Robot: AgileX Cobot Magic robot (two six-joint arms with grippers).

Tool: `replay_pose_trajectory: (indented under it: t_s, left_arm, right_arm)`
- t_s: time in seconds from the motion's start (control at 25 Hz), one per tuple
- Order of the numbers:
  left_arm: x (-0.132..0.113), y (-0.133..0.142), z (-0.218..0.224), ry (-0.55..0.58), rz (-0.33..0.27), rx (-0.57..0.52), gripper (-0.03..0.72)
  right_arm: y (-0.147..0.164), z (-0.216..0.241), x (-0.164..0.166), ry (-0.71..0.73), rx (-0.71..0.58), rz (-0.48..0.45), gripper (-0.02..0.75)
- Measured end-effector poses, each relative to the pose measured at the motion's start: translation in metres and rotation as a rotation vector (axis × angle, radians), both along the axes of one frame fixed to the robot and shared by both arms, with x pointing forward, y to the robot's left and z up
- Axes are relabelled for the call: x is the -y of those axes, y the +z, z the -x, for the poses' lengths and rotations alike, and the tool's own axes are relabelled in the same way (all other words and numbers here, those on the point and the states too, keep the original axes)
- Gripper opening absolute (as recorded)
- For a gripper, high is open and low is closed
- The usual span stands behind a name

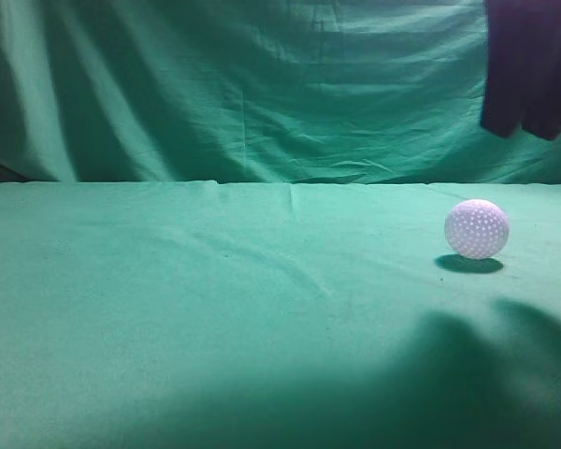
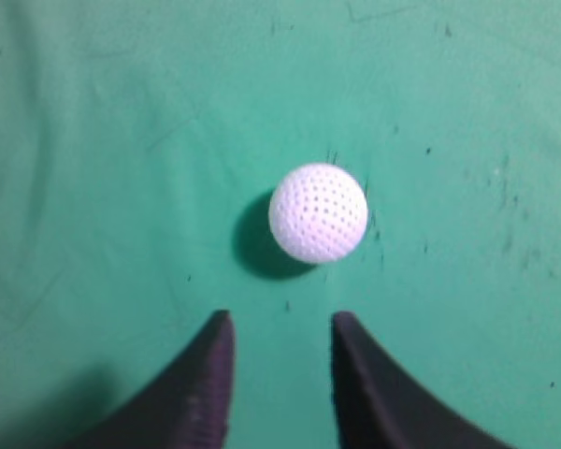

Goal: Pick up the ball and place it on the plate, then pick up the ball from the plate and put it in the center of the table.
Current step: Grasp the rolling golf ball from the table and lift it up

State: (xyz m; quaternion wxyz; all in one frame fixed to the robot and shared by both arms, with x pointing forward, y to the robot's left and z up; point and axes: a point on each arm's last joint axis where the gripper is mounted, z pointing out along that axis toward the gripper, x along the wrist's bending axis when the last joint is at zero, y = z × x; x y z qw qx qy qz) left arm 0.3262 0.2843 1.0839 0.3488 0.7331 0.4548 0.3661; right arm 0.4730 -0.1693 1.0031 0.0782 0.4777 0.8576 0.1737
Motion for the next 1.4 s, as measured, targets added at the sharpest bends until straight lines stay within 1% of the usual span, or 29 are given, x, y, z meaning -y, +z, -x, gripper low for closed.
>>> replay_pose_trajectory:
  t_s: [0.04,0.12,0.24,0.28,0.32,0.44,0.48,0.52,0.8,0.96,1.0,1.04,1.16,1.2,1.24,1.28,1.4]
  left_arm:
    - [0.0,0.0,0.0,0.002,0.0,0.002,0.0]
    - [-0.001,0.0,0.0,0.005,-0.006,0.004,0.0]
    - [-0.001,0.0,0.0,0.007,-0.011,0.004,0.0]
    - [-0.001,0.0,0.0,0.007,-0.01,0.004,0.0]
    - [-0.001,0.0,0.0,0.007,-0.01,0.004,0.0]
    - [-0.001,0.0,0.0,0.008,-0.009,0.004,0.0]
    - [-0.001,0.0,0.0,0.008,-0.01,0.004,0.0]
    - [-0.001,0.0,0.0,0.008,-0.01,0.004,0.0]
    - [-0.001,-0.001,0.0,0.01,-0.006,-0.001,0.0]
    - [-0.001,-0.008,-0.001,0.011,-0.008,-0.016,0.0]
    - [-0.001,-0.01,-0.001,0.011,-0.008,-0.022,0.0]
    - [-0.001,-0.011,-0.001,0.012,-0.008,-0.022,0.0]
    - [-0.001,-0.01,-0.002,0.016,-0.003,-0.014,0.0]
    - [-0.001,-0.01,-0.002,0.017,0.0,-0.012,0.0]
    - [-0.001,-0.01,-0.002,0.018,0.002,-0.01,0.0]
    - [-0.001,-0.009,-0.001,0.018,0.002,-0.008,0.0]
    - [-0.001,-0.009,-0.001,0.02,0.006,-0.008,0.0]
  right_arm:
    - [-0.001,-0.004,-0.002,-0.009,-0.003,0.003,0.321]
    - [-0.003,-0.01,-0.003,-0.023,-0.004,0.019,0.442]
    - [-0.007,-0.017,-0.003,-0.082,-0.009,0.033,0.586]
    - [-0.008,-0.019,-0.004,-0.104,-0.013,0.035,0.607]
    - [-0.01,-0.021,-0.004,-0.121,-0.023,0.039,0.594]
    - [-0.016,-0.027,-0.007,-0.139,-0.06,0.059,0.594]
    - [-0.018,-0.03,-0.009,-0.141,-0.072,0.066,0.636]
    - [-0.02,-0.032,-0.01,-0.142,-0.08,0.07,0.619]
    - [-0.042,-0.055,-0.022,-0.146,-0.131,0.101,0.619]
    - [-0.055,-0.063,-0.026,-0.148,-0.163,0.12,0.619]
    - [-0.058,-0.063,-0.026,-0.148,-0.17,0.124,0.572]
    - [-0.061,-0.064,-0.026,-0.148,-0.177,0.128,0.559]
    - [-0.064,-0.064,-0.027,-0.147,-0.184,0.133,0.566]
    - [-0.064,-0.064,-0.027,-0.147,-0.187,0.135,0.505]
    - [-0.064,-0.064,-0.027,-0.147,-0.187,0.135,0.508]
    - [-0.064,-0.064,-0.027,-0.147,-0.187,0.135,0.449]
    - [-0.063,-0.065,-0.027,-0.147,-0.183,0.133,0.332]
